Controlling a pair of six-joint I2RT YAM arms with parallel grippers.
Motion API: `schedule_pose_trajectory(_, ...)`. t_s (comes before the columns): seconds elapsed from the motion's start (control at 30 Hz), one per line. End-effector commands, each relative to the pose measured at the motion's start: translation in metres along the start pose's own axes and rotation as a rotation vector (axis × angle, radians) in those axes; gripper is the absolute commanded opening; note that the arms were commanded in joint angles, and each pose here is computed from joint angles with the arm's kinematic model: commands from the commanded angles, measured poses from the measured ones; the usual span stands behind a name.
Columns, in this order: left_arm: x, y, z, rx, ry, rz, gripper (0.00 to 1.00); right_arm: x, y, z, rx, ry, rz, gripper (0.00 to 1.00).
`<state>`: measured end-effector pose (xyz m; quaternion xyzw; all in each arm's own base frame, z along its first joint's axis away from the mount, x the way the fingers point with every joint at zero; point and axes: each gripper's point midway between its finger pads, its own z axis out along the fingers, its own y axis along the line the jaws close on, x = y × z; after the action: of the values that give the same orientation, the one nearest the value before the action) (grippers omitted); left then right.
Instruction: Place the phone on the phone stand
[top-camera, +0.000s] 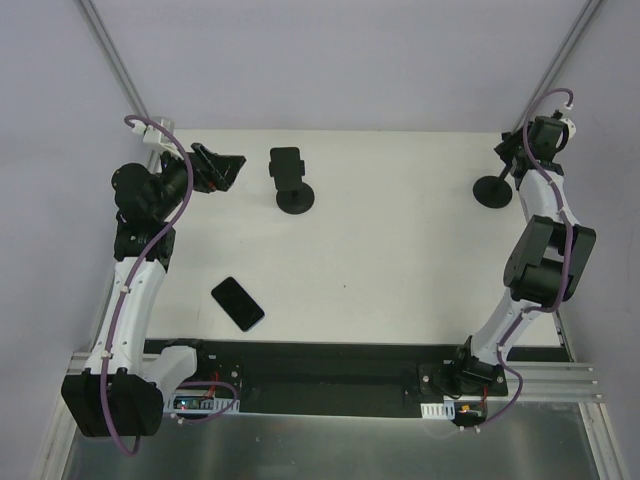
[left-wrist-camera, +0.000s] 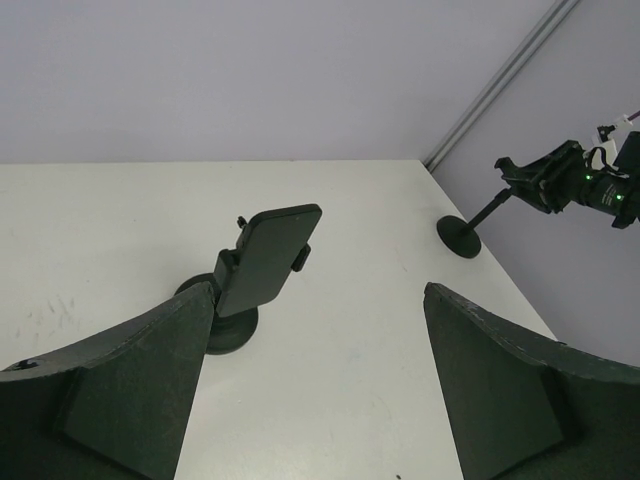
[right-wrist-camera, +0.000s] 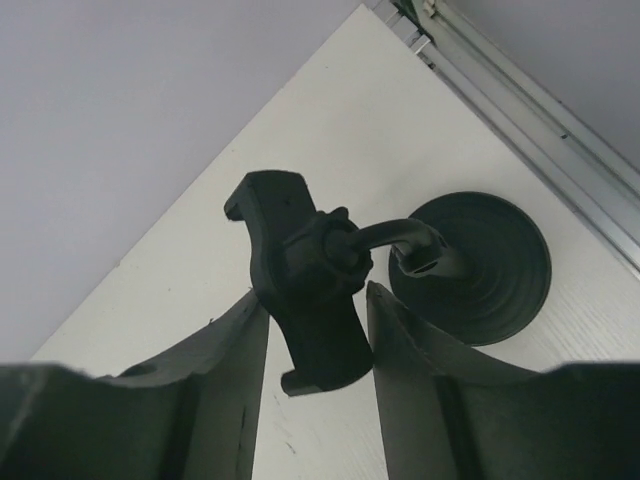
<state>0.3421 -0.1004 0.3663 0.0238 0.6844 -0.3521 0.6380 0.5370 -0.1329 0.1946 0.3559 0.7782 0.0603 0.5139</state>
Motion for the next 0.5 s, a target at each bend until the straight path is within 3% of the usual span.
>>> schedule_pose_trajectory(0.0, -0.015, -0.007, 0.000, 0.034, -0.040, 0.021, 0.84, -0.022, 0.023, 0.002, -0.103, -0.034, -0.006, 0.41)
schedule_pose_trajectory(0.13, -0.015, -0.004, 0.000, 0.028, -0.039, 0.017, 0.84, -0.023, 0.038, -0.014, -0.180, -0.020, -0.014, 0.14)
schedule_pose_trajectory(0.23, -0.014, -0.003, 0.002, 0.030, -0.032, 0.012, 0.84, -0.019, 0.057, -0.039, -0.276, 0.001, -0.006, 0.01)
schedule_pose_trajectory(0.47, -0.014, -0.002, 0.002, 0.028, -0.033, 0.035, 0.83, 0.046, 0.113, -0.138, -0.616, 0.199, -0.121, 0.01)
